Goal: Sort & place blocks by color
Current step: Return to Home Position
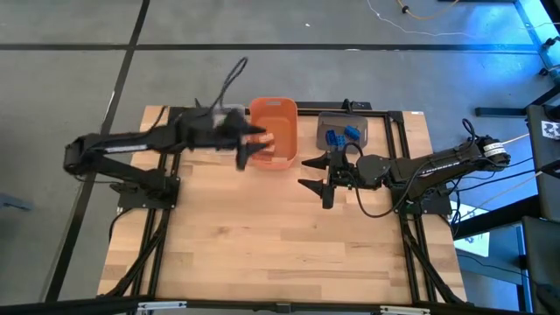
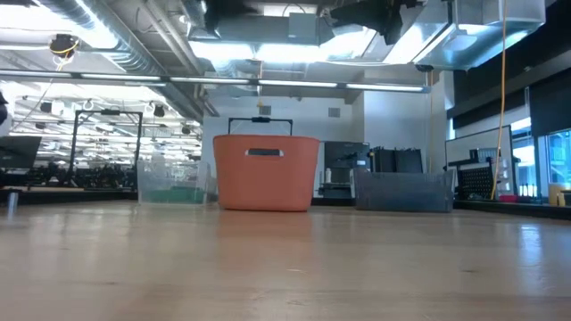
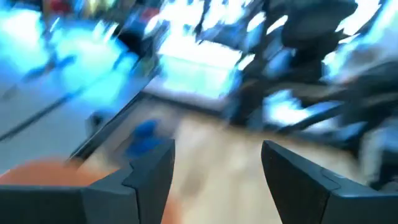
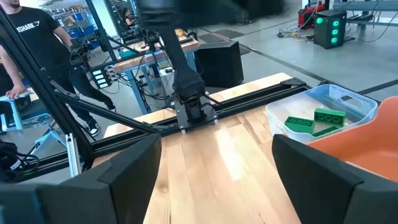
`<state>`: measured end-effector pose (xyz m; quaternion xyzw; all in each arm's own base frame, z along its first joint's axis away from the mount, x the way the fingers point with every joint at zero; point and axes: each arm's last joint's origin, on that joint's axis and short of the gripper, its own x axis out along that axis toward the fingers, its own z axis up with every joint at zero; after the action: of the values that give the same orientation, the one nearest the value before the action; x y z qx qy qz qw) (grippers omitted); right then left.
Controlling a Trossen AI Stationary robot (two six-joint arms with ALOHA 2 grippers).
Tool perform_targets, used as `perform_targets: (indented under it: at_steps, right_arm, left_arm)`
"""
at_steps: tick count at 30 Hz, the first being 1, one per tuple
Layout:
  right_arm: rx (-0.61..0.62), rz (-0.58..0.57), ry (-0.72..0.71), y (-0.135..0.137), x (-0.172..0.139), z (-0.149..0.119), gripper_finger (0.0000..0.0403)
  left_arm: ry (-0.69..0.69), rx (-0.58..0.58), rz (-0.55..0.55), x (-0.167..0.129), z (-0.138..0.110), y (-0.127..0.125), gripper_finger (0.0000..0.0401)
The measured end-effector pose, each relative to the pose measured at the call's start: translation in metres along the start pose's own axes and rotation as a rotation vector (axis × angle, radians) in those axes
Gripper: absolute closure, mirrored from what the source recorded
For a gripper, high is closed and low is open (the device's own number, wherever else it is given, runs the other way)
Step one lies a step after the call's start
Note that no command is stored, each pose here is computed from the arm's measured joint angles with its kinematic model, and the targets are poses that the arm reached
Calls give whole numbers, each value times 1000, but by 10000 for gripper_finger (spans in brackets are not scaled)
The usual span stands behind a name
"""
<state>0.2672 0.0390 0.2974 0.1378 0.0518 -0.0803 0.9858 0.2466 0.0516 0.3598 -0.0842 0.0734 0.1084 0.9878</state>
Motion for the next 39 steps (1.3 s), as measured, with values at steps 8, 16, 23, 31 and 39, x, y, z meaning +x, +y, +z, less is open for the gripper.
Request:
perform_targets:
  at_steps: [8, 16, 23, 31, 39]
  right_arm:
    - [2, 1, -3, 0, 0, 0, 96]
    - [6, 3, -9, 0, 0, 1, 96]
    - [4, 3, -9, 0, 0, 1, 96]
    - [5, 4, -10, 0, 0, 1, 96]
    - [17, 4, -10, 1, 0, 1, 96]
  left_arm:
    - [-288, -60, -150, -37, -46, -53, 171]
    - [-361, -127, -134, -62, -64, -38, 171]
    - [-325, -99, -146, -69, -64, -26, 238]
    - [-353, -130, -134, -97, -86, -13, 391]
    - [-411, -178, -171, -124, -131, -2, 401]
